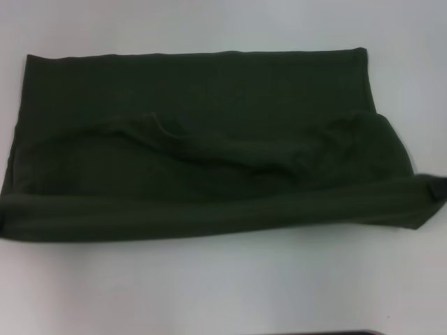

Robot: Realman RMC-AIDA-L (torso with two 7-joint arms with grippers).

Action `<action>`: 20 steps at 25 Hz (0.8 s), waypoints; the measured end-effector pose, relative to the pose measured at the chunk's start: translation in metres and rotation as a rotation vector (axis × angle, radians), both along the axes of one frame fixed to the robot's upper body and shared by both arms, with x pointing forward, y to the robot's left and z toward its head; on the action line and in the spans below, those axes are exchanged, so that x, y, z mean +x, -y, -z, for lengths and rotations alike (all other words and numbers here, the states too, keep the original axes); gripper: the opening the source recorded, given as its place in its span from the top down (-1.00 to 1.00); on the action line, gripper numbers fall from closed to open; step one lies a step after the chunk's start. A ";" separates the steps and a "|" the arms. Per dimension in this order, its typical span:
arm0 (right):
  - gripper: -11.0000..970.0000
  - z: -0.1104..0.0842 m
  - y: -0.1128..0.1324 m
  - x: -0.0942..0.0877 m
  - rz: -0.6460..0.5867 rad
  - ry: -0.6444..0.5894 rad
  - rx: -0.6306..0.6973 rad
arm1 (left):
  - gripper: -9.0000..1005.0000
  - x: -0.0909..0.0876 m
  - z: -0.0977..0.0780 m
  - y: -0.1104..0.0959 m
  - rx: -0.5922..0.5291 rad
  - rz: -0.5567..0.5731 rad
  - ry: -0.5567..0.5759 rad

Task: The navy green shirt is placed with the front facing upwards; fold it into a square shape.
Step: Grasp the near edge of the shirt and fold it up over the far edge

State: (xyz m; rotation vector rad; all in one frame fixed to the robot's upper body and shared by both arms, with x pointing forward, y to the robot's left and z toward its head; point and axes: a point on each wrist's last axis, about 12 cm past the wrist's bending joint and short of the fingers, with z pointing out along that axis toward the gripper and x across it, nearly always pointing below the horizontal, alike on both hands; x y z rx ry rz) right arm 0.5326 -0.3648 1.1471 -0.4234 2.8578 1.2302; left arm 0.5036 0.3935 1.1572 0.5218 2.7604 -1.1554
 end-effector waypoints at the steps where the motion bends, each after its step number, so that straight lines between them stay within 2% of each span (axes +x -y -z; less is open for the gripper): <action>1: 0.87 -0.003 0.001 0.002 0.008 0.017 0.012 | 0.97 0.002 -0.002 0.000 -0.006 -0.008 0.015; 5: 0.87 -0.017 0.009 0.009 0.056 0.089 0.061 | 0.97 0.012 -0.015 -0.003 -0.031 -0.049 0.071; 10: 0.87 -0.030 0.016 0.012 0.086 0.158 0.136 | 0.97 0.015 -0.028 -0.011 -0.027 -0.079 0.117; 16: 0.87 -0.055 0.031 0.015 0.151 0.271 0.261 | 0.97 0.013 -0.053 -0.033 -0.128 -0.224 0.272; 20: 0.87 -0.057 0.031 0.015 0.152 0.258 0.255 | 0.97 0.013 -0.053 -0.032 -0.121 -0.226 0.269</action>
